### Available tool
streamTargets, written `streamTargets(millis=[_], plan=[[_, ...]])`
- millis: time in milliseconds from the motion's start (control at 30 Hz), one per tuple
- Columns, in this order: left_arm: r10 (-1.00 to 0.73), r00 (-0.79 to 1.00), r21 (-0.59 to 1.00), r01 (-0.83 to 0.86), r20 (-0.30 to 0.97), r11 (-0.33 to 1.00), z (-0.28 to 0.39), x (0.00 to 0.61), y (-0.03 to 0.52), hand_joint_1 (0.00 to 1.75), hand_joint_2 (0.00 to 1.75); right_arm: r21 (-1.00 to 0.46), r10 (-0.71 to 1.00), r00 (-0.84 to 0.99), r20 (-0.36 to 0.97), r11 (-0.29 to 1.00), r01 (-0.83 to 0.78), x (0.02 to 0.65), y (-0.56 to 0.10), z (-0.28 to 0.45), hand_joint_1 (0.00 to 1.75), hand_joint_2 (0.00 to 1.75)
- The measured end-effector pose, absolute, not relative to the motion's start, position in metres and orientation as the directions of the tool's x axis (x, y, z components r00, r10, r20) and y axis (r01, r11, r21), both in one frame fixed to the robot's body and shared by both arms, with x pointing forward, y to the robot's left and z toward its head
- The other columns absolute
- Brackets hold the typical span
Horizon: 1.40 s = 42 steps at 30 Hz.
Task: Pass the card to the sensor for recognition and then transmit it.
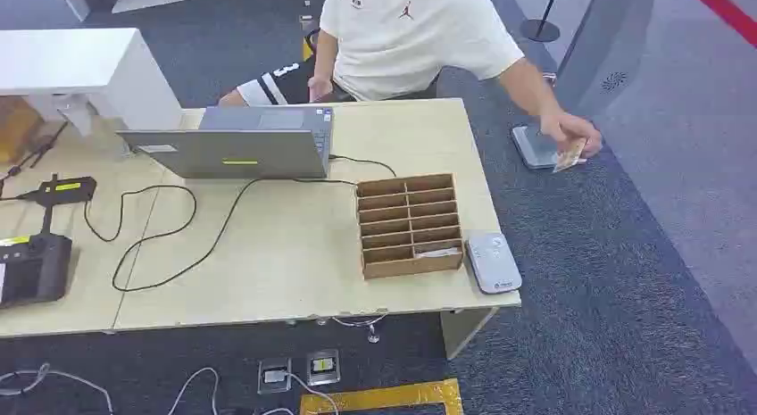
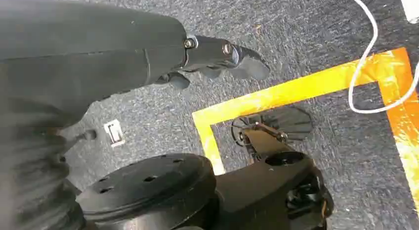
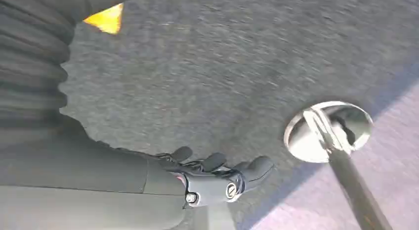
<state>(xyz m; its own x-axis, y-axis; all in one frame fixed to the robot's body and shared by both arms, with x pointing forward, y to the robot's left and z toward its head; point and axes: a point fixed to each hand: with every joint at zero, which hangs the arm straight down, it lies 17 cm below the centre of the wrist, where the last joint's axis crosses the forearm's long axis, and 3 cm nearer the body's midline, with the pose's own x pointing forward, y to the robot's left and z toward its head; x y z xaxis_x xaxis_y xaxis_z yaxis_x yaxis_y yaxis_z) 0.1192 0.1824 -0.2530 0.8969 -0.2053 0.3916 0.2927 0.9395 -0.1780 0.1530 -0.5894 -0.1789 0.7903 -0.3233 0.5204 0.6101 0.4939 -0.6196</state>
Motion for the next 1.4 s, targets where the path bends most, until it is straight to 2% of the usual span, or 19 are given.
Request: streamTargets(millis=[167, 233, 300, 400, 433, 500, 600, 633, 667, 733, 800, 933, 1033, 1200, 1400], plan=[[-0.203, 0.896, -0.178, 0.291, 0.394, 0.940, -0.253, 0.120, 0.182, 0.00, 1.75, -0.618, -0.325, 0.746, 0.582, 0.419, 0.665, 0.161, -0.629, -0.154, 0.00, 1.75], [-0.199, 0.892, -0.179, 0.291, 0.405, 0.940, -0.252, 0.122, 0.181, 0.00, 1.75, -0.588, -0.334, 0.682, 0.651, 0.347, 0.731, 0.166, -0.649, -0.137, 0.00, 1.75], [-0.201, 0.887, -0.175, 0.295, 0.415, 0.939, -0.251, 0.124, 0.181, 0.00, 1.75, -0.543, -0.291, 0.603, 0.743, 0.265, 0.797, 0.179, -0.681, -0.106, 0.00, 1.75], [-0.223, 0.878, -0.160, 0.315, 0.425, 0.935, -0.252, 0.125, 0.183, 0.00, 1.75, -0.430, -0.098, 0.445, 0.890, 0.141, 0.892, 0.216, -0.744, -0.021, 0.00, 1.75], [-0.230, 0.874, -0.155, 0.322, 0.429, 0.934, -0.252, 0.126, 0.184, 0.00, 1.75, -0.382, -0.085, 0.393, 0.915, 0.124, 0.916, 0.220, -0.758, -0.005, 0.00, 1.75], [-0.253, 0.858, -0.145, 0.348, 0.446, 0.926, -0.250, 0.131, 0.180, 0.00, 1.75, -0.392, -0.191, 0.401, 0.896, 0.085, 0.916, 0.175, -0.766, -0.029, 0.00, 1.75], [-0.261, 0.857, -0.140, 0.354, 0.444, 0.925, -0.252, 0.125, 0.182, 0.00, 1.75, -0.566, -0.469, 0.472, 0.747, -0.074, 0.821, 0.076, -0.795, -0.033, 0.00, 1.75], [-0.261, 0.858, -0.141, 0.354, 0.443, 0.925, -0.252, 0.124, 0.182, 0.00, 1.75, -0.577, -0.485, 0.463, 0.742, -0.111, 0.809, 0.073, -0.813, -0.006, 0.00, 1.75], [-0.258, 0.858, -0.139, 0.351, 0.444, 0.926, -0.252, 0.125, 0.182, 0.00, 1.75, -0.568, -0.432, 0.459, 0.776, -0.164, 0.807, 0.083, -0.836, 0.043, 0.00, 1.75], [-0.250, 0.856, -0.134, 0.343, 0.451, 0.930, -0.250, 0.132, 0.184, 0.00, 1.75, -0.538, -0.153, 0.516, 0.843, -0.255, 0.804, 0.130, -0.862, 0.170, 0.00, 1.75], [-0.236, 0.854, -0.126, 0.327, 0.463, 0.936, -0.249, 0.144, 0.188, 0.00, 1.75, -0.500, 0.185, 0.561, 0.807, -0.293, 0.815, 0.209, -0.837, 0.294, 0.00, 1.75], [-0.222, 0.855, -0.133, 0.316, 0.468, 0.939, -0.247, 0.148, 0.186, 0.00, 1.75, -0.468, 0.439, 0.540, 0.718, -0.270, 0.841, 0.302, -0.769, 0.401, 0.00, 1.75], [-0.199, 0.870, -0.144, 0.291, 0.451, 0.946, -0.249, 0.140, 0.188, 0.00, 1.75, -0.487, 0.685, 0.467, 0.560, -0.185, 0.854, 0.389, -0.672, 0.482, 0.00, 1.75], [-0.141, 0.883, -0.168, 0.238, 0.447, 0.957, -0.248, 0.142, 0.187, 0.00, 1.75, -0.624, 0.909, 0.325, 0.261, -0.099, 0.775, 0.486, -0.517, 0.508, 0.00, 1.75], [-0.117, 0.891, -0.182, 0.215, 0.439, 0.959, -0.248, 0.139, 0.187, 0.00, 1.75, -0.736, 0.994, 0.101, -0.038, -0.096, 0.670, 0.540, -0.358, 0.486, 0.00, 1.75]])
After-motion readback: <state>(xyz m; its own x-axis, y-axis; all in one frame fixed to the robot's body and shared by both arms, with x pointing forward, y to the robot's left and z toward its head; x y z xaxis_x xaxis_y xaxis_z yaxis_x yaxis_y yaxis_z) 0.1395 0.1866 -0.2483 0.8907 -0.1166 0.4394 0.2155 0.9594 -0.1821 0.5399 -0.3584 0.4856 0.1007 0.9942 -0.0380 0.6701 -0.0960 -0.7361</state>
